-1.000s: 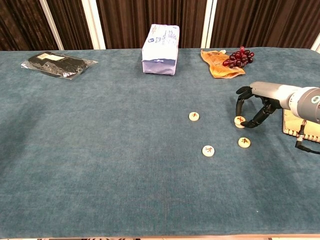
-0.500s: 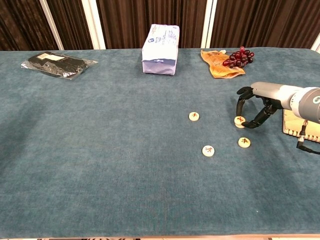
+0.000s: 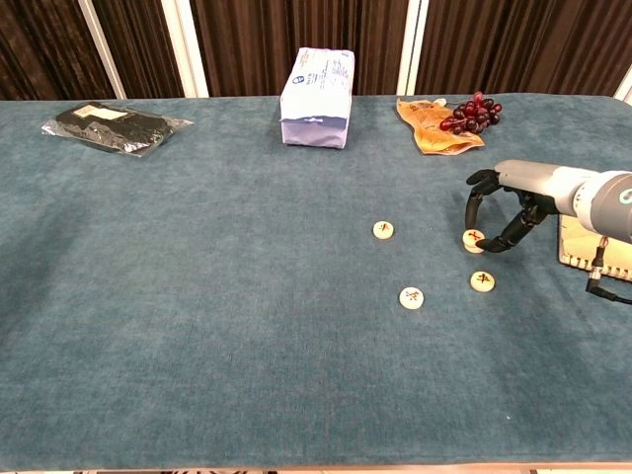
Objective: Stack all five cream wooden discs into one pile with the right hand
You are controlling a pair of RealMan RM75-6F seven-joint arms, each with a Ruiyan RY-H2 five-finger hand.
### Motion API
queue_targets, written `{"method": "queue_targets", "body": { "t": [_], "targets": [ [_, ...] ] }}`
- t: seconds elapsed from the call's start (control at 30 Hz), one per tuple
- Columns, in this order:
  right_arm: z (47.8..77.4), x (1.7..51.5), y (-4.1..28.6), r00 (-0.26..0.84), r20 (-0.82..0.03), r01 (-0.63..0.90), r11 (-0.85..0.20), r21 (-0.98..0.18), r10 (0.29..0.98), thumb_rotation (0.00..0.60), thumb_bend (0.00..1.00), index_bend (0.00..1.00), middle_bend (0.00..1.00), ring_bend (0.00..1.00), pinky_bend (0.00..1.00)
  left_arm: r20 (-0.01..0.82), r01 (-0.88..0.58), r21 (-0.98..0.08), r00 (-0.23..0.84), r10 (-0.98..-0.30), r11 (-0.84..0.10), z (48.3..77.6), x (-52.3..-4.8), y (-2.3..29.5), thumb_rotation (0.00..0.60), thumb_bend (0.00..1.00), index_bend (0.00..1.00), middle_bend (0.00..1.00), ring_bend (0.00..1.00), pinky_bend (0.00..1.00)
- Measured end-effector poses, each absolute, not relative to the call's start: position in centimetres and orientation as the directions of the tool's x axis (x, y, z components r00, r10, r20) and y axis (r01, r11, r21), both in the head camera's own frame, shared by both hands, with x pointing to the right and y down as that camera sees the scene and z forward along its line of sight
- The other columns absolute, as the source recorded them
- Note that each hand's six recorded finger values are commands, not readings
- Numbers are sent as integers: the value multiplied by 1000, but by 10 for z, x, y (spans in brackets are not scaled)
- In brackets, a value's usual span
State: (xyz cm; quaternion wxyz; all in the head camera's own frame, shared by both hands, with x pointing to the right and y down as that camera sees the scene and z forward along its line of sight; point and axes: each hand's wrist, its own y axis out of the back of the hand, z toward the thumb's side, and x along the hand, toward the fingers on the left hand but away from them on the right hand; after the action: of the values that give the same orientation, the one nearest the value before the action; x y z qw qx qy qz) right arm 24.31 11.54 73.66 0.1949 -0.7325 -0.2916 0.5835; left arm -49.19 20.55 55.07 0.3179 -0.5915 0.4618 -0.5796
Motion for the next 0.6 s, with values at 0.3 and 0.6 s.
{"method": "queue_targets", "body": {
  "t": [0.3, 0.6],
  "targets": [
    [735, 237, 117, 165, -741, 194, -758, -623, 651, 600, 407, 453, 0, 0, 0, 393, -179, -911, -99, -914, -372, 551, -492, 205, 600, 467, 150, 0, 0, 0],
    [736, 237, 120, 168, -747, 187, -765, -616, 643, 600, 407, 453, 0, 0, 0, 391, -180, -912, -100, -915, -370, 550, -492, 205, 600, 467, 150, 0, 0, 0]
  ]
}}
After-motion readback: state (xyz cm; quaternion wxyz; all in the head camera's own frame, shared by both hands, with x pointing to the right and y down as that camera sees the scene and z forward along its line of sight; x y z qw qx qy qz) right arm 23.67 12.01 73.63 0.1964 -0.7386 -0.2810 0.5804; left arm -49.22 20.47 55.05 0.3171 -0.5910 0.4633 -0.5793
